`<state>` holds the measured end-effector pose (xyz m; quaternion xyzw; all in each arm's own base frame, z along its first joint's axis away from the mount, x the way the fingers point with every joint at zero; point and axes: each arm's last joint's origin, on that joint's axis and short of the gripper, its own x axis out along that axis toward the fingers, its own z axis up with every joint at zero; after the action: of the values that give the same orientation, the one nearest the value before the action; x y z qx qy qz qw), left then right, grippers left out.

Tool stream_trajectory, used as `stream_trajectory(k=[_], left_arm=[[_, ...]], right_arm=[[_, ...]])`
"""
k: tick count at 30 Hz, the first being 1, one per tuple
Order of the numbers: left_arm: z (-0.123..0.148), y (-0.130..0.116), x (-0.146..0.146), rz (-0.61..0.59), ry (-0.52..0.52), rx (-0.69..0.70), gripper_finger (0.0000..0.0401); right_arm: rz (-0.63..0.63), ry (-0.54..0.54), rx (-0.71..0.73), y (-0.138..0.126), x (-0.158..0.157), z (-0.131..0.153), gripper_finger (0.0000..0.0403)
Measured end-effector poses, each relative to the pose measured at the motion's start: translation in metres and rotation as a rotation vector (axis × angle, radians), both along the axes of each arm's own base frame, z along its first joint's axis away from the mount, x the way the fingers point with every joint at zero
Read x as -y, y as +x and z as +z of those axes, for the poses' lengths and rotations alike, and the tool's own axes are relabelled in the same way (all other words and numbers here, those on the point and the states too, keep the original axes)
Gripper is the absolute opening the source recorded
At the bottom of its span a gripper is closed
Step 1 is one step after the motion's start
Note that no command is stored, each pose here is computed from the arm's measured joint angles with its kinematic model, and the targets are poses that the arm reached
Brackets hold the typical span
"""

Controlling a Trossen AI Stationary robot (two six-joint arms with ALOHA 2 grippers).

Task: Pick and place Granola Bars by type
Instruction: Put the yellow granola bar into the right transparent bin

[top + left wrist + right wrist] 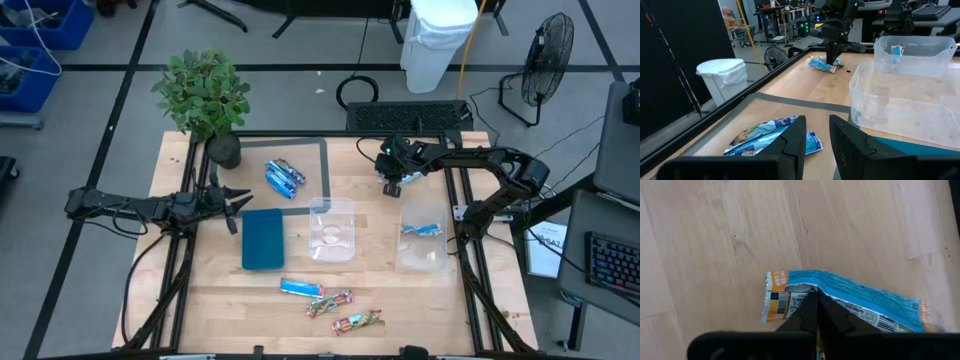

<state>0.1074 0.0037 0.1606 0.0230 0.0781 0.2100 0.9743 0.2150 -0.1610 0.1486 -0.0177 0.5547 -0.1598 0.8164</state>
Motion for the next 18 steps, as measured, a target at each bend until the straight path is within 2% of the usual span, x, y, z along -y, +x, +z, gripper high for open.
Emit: stream_trajectory(k=[18], left_arm=[[0.000, 0.000, 0.000, -0.001, 0.006, -0.003, 0.0093]], right_arm=[[0.063, -0.039, 0.067, 0.007, -0.019, 0.020, 0.0000]])
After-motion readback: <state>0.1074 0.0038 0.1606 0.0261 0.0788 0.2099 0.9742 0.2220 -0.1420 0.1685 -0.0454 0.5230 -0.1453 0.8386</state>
